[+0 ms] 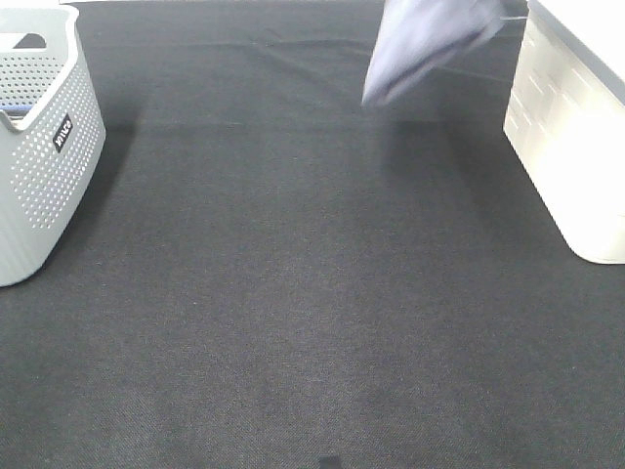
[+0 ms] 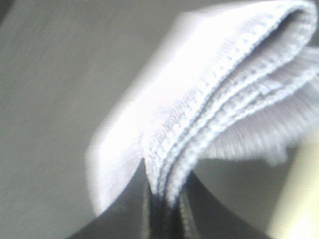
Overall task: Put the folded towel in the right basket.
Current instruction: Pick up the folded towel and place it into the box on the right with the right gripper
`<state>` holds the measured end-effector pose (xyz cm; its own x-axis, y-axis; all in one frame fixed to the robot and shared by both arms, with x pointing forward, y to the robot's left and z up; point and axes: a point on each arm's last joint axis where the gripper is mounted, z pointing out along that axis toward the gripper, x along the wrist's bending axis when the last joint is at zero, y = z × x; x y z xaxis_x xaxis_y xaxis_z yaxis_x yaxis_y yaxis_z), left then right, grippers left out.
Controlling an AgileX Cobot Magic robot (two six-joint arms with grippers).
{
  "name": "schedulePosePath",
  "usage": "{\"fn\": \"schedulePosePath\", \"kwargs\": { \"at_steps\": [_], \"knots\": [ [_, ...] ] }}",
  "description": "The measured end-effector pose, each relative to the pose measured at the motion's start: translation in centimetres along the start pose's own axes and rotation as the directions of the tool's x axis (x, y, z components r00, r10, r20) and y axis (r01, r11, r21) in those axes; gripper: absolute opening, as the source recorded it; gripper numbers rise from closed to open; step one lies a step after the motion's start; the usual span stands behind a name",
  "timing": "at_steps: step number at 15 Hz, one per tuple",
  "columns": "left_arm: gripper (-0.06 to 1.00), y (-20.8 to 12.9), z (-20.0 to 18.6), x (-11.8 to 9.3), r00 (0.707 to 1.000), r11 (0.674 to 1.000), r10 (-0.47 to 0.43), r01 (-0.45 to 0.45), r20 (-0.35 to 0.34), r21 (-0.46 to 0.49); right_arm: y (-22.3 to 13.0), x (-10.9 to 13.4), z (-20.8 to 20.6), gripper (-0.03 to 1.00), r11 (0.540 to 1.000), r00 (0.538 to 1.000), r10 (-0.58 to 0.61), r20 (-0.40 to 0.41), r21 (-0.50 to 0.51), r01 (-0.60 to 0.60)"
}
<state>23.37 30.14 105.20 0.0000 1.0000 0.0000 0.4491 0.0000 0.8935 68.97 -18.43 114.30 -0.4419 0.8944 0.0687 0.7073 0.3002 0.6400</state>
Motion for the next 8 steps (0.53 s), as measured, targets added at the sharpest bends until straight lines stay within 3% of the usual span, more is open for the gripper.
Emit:
{"fn": "schedulePosePath", "kwargs": {
  "at_steps": [2,4,8],
  "knots": [
    [0.97,0.0,0.0,0.0,1.0,1.0,0.0,0.0,0.0,0.0,-0.1,-4.0,-6.0,0.07,0.994,0.989,0.081,0.122,-0.079,-0.071],
    [0.97,0.0,0.0,0.0,1.0,1.0,0.0,0.0,0.0,0.0,-1.2,-7.7,-9.4,0.07,0.985,0.967,0.154,0.203,-0.114,-0.133],
    [0.97,0.0,0.0,0.0,1.0,1.0,0.0,0.0,0.0,0.0,-3.7,-14.1,-11.4,0.07,0.958,0.913,0.283,0.295,-0.129,-0.256]
  ]
}}
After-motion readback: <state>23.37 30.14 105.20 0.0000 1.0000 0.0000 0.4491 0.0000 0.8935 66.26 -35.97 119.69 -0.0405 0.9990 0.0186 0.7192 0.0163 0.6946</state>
